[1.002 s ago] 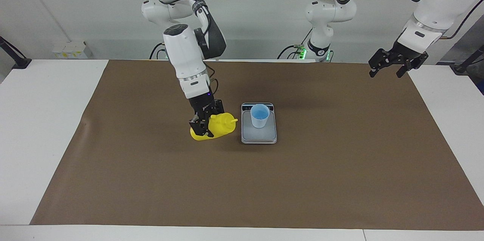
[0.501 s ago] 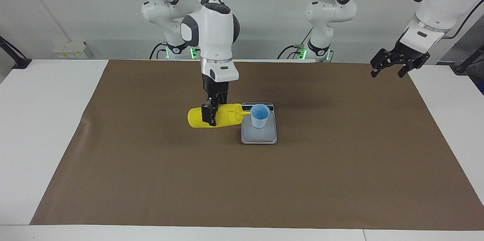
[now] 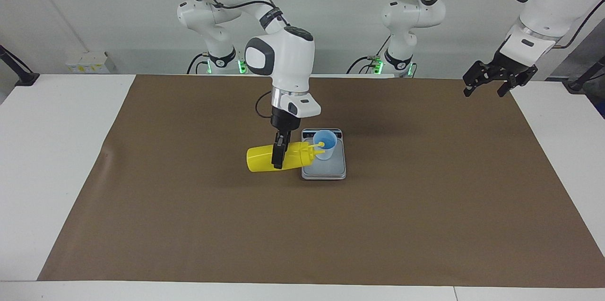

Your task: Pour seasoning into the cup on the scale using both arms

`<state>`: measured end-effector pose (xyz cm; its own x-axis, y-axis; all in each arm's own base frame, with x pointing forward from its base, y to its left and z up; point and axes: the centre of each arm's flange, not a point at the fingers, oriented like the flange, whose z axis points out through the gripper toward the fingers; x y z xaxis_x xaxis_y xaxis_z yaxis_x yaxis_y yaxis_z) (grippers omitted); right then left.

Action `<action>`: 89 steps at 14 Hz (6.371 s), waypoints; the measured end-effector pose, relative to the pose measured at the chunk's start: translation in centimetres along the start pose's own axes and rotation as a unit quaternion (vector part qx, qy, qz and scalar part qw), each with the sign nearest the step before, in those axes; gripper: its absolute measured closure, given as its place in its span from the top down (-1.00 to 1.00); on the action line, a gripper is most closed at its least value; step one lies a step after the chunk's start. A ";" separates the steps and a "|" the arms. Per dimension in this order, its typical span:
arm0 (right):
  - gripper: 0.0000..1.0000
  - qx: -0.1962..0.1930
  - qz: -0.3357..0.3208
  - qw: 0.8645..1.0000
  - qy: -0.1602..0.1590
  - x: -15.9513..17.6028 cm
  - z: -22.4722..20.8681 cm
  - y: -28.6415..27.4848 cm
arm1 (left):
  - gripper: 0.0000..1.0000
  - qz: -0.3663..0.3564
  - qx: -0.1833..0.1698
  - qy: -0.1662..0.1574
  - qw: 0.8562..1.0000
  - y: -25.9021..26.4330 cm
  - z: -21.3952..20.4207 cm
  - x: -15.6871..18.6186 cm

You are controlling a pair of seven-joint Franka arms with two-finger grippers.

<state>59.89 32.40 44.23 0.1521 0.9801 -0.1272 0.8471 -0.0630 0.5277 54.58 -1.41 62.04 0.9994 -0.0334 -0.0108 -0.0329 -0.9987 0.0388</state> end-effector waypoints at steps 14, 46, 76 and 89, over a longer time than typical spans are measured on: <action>-0.18 -0.053 -0.194 0.977 -0.069 2.7 1.9 -9.0 | 1.00 0.000 0.000 0.000 1.000 0.0 0.0 0.0; -0.18 -0.062 -0.292 0.950 -0.094 2.7 1.3 -9.6 | 1.00 0.000 0.000 0.000 1.000 0.0 0.0 0.0; -0.18 0.121 0.111 0.975 0.147 -20.5 0.0 4.6 | 1.00 0.000 0.000 0.000 1.000 0.0 0.0 0.0; -0.18 0.102 0.288 0.869 0.390 -32.7 9.9 -0.9 | 1.00 0.000 0.000 0.000 1.000 0.0 0.0 0.0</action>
<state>59.17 -1.50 39.58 0.2570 0.5995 0.7580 0.8298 -0.5389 0.1449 54.58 -1.41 62.04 0.9994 -0.0334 -0.0108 -0.0329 -0.9987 0.0388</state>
